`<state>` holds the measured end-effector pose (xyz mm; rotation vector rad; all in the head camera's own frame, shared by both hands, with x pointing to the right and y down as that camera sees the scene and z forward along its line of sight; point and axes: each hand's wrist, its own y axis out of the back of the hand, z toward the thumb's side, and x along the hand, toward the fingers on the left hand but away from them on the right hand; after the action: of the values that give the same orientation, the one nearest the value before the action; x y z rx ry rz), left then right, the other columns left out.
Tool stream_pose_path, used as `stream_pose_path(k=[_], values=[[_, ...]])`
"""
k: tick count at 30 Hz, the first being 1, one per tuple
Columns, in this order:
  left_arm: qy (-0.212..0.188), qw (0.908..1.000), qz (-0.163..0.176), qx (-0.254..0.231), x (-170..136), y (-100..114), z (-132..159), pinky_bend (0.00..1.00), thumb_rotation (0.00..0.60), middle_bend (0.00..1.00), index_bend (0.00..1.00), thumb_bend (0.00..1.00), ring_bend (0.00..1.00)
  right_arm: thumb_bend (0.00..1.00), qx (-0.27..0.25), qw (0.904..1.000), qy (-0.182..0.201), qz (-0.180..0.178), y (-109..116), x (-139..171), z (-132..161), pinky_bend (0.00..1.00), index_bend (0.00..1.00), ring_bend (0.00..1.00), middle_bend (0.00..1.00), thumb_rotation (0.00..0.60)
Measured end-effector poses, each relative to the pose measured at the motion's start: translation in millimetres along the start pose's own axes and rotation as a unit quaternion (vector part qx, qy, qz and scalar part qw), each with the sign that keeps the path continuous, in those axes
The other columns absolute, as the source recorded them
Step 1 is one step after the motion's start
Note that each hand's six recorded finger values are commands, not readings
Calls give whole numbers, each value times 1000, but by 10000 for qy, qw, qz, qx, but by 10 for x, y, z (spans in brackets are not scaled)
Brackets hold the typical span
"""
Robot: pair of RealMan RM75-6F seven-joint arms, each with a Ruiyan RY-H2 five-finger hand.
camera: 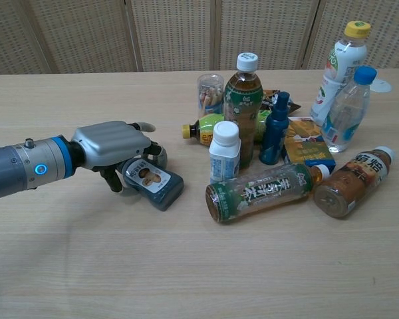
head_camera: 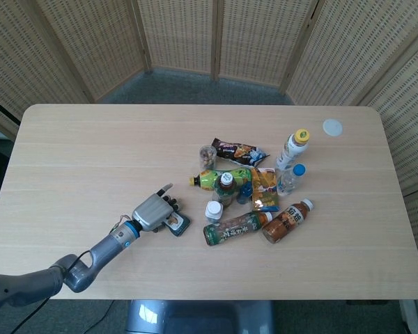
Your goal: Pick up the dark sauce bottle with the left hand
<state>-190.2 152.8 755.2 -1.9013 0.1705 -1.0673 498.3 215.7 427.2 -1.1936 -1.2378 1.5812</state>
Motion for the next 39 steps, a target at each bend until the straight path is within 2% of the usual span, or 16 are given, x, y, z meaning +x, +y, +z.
stream_pose_path(k=[5, 8, 15, 22, 28, 32, 36, 39], values=[[119, 9998, 62, 121, 38, -52, -72, 248, 600, 678, 701, 335, 630, 15, -3, 10000, 11, -19, 16, -3, 9, 0, 0, 0, 0, 513], [204, 9997, 153, 2, 29, -31, -118, 256, 600, 677, 698, 332, 632, 16, 0, 10000, 28, -21, 17, -4, 18, 0, 0, 0, 0, 509], [454, 9958, 648, -454, -115, 290, -402, 261, 600, 674, 682, 331, 632, 13, -27, 9999, 99, 42, -37, -34, 70, 0, 0, 0, 0, 515], [602, 9862, 1324, -798, -441, 870, -697, 258, 600, 672, 673, 321, 632, 16, -94, 9996, 231, 166, -158, -96, 162, 0, 0, 0, 0, 512], [713, 9704, 2076, -1010, -800, 1526, -889, 255, 600, 666, 665, 318, 632, 15, -180, 9991, 290, 248, -263, -134, 201, 0, 0, 0, 0, 512], [735, 9541, 2696, -1080, -1052, 2050, -967, 250, 600, 663, 659, 313, 630, 14, -249, 9988, 330, 274, -326, -151, 227, 0, 0, 0, 0, 516], [701, 9364, 3219, -1210, -1242, 2472, -985, 246, 600, 661, 656, 308, 629, 15, -268, 9987, 335, 281, -351, -151, 221, 0, 0, 0, 0, 513], [704, 9257, 3482, -1299, -1337, 2666, -998, 244, 600, 662, 656, 305, 628, 15, -275, 9988, 315, 268, -346, -146, 205, 0, 0, 0, 0, 510]])
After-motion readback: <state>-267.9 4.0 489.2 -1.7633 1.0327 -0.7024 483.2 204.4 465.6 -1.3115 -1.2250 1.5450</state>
